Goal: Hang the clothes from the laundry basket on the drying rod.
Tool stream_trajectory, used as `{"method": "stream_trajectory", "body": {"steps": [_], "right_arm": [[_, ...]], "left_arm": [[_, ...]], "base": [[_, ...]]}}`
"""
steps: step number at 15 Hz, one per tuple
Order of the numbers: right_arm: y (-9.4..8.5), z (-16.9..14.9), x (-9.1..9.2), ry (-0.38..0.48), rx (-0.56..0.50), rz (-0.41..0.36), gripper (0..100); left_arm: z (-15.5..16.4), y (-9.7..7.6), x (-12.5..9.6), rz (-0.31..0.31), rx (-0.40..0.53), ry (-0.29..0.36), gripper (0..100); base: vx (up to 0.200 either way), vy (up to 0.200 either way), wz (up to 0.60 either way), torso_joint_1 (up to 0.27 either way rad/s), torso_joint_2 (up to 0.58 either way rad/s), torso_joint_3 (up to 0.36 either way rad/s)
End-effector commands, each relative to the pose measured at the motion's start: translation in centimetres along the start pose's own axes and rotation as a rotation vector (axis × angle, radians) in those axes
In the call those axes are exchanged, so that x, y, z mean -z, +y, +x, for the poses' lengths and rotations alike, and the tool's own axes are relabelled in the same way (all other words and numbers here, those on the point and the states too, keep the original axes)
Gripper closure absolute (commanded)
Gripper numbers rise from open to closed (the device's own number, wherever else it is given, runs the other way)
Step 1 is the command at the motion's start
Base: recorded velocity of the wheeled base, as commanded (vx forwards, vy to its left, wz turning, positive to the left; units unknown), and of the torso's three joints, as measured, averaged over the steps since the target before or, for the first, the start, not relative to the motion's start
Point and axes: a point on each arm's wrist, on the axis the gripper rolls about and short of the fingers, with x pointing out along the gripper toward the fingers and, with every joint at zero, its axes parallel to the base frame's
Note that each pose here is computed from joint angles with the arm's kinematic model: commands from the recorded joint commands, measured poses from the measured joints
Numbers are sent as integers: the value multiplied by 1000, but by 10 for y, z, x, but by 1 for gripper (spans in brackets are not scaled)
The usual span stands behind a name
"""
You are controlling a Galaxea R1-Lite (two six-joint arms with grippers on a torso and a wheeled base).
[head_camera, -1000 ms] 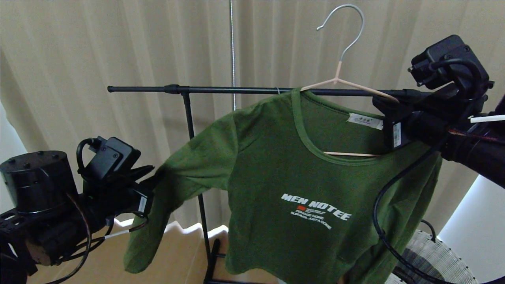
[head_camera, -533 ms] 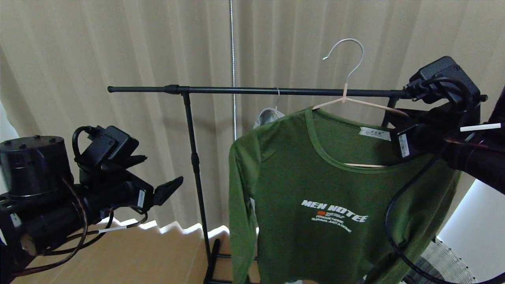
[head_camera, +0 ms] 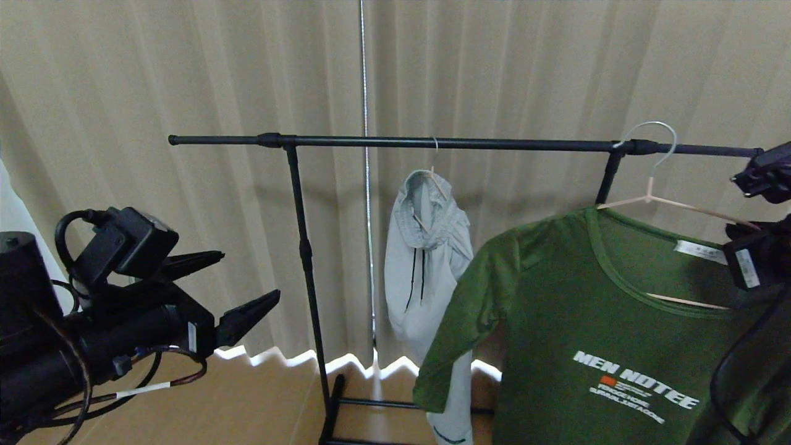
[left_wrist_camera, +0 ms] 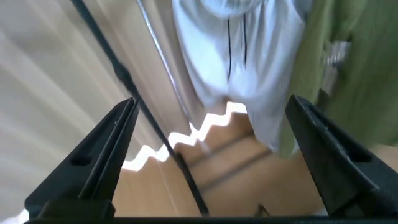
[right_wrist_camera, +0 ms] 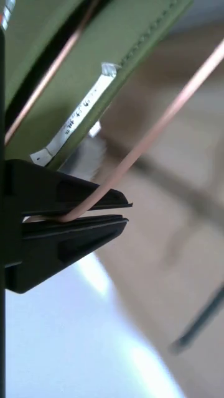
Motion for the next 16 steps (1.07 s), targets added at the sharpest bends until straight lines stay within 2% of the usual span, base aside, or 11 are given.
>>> {"method": "stream_trajectory", "body": {"steps": [1,2,3,5,7,9,11,12,16], "right_arm": [[-27,-23,16,37,101,37,100],[-29,-24,18,44,111,40,100],[-37,-32,28,82,155,50,100],[-40,-35,35,103,179,56,100],[-42,-43,42,112,216,64,100],[-36,-51,57,129,217,63,100],[-30,-57,71,149,205,58,100],[-32,-58,71,148,222,64,100],[-40,-58,66,150,261,74,100]], "left_arm": [[-10,-9,18,17,4,-4,0],[-11,-9,19,19,3,-10,0],[-10,-7,21,23,-20,-40,0],[-9,-4,22,24,-38,-51,0],[0,5,34,3,-71,10,0],[4,23,41,-16,-149,28,0],[7,31,42,-4,-188,-5,0],[5,30,40,9,-200,-46,0],[-9,21,34,25,-179,-97,0]], "base": [[0,0,0,0,0,0],[0,0,0,0,0,0],[0,0,0,0,0,0],[0,0,0,0,0,0],[0,0,0,0,0,0],[0,0,0,0,0,0],[0,0,0,0,0,0],[0,0,0,0,0,0],[0,0,0,0,0,0]]}}
